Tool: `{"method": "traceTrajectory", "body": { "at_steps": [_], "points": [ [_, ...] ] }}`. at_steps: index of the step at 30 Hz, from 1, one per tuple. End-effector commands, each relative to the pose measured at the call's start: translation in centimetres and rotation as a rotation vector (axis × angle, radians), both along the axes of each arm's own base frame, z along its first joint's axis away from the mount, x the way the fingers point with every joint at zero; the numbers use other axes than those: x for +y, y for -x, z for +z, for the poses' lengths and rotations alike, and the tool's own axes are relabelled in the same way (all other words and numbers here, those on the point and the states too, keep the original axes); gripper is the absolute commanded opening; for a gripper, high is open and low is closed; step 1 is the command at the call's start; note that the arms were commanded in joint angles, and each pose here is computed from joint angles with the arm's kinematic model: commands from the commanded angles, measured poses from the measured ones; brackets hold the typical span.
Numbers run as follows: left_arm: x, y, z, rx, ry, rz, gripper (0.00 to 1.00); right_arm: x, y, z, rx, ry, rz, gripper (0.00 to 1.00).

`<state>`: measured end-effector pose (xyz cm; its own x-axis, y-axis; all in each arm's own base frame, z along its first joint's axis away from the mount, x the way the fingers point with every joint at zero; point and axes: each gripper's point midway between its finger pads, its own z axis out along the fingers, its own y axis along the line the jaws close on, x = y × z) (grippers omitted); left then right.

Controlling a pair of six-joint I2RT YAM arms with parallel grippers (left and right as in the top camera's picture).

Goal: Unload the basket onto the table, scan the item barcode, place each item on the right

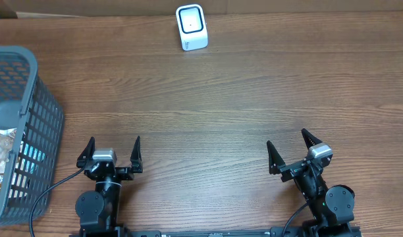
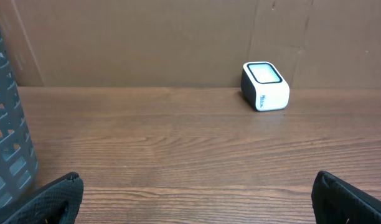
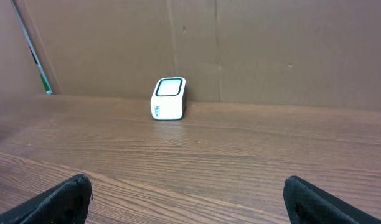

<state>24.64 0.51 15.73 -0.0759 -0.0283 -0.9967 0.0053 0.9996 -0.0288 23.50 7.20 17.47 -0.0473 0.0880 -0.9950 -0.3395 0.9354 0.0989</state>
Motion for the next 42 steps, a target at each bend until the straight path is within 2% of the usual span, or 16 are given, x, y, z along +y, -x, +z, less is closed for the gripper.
{"method": "traceTrajectory", "body": {
  "at_steps": [1, 5, 16, 42],
  "points": [
    [0.0, 0.0, 0.0, -0.003, -0.015, 0.002, 1.0, -0.1, 0.0, -0.2, -0.005, -0.001, -0.003, 1.0],
    [-0.4, 0.0, 0.1, -0.005, 0.11, -0.011, 1.0, -0.1, 0.0, -0.2, -0.005, -0.001, -0.003, 1.0],
    [-0.7, 0.0, 0.1, 0.0, 0.298, -0.017, 1.0, -0.1, 0.0, -0.2, -0.005, -0.001, -0.003, 1.0],
    [-1.8, 0.1, 0.3, 0.006, 0.313, -0.079, 0.99, -0.1, 0.0, -0.2, -0.005, -0.001, -0.003, 1.0]
  ]
}}
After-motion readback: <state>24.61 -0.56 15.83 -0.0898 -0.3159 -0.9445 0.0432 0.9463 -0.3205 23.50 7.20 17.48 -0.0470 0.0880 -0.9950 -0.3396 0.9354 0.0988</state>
